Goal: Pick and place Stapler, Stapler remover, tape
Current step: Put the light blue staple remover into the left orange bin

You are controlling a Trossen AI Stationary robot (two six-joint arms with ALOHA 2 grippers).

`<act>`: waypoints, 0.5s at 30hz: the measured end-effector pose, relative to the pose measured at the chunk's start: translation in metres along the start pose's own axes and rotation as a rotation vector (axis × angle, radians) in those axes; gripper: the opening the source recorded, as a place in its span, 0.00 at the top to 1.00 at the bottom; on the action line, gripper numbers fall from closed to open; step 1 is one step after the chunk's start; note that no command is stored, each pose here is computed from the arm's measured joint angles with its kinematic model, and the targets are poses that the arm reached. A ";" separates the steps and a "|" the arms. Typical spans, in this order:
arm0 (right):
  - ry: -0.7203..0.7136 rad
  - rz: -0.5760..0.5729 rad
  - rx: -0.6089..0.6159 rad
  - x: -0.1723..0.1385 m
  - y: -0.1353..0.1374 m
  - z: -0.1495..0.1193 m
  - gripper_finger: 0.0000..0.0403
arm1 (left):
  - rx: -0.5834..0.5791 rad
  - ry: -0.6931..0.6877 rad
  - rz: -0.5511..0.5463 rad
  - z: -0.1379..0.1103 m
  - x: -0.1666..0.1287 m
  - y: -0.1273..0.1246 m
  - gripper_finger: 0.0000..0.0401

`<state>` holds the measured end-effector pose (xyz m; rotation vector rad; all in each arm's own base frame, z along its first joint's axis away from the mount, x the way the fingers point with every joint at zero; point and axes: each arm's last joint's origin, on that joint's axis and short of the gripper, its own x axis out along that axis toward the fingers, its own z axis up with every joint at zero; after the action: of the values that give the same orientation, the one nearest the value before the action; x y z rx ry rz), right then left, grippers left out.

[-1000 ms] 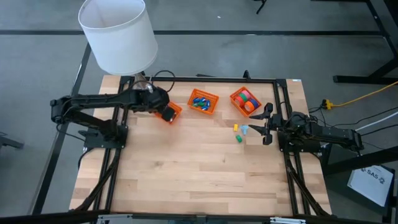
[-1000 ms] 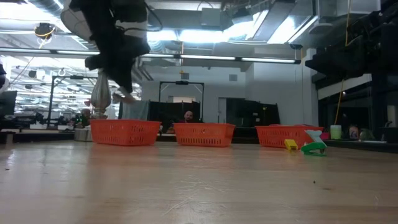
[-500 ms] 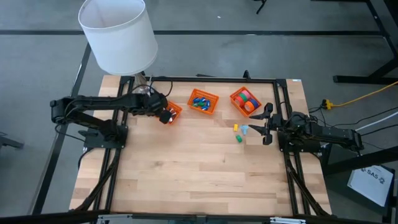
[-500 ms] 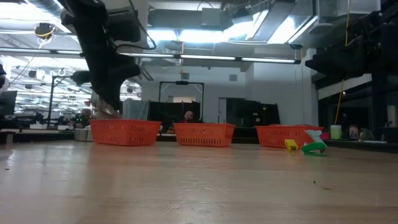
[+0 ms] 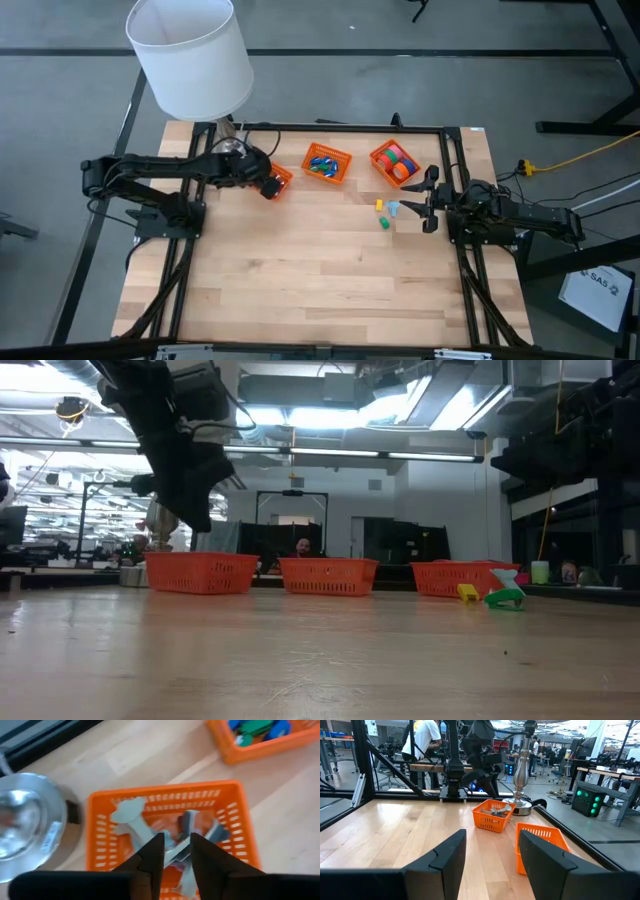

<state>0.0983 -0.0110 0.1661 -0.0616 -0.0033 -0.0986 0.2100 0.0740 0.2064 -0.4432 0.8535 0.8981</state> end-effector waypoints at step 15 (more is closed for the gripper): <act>0.000 0.000 0.000 0.000 0.000 0.000 0.53 | 0.030 0.041 -0.240 -0.003 -0.006 -0.020 0.74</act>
<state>0.0983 -0.0110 0.1662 -0.0615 -0.0036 -0.0984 0.2225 0.0575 0.2094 -0.5270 0.8308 0.6564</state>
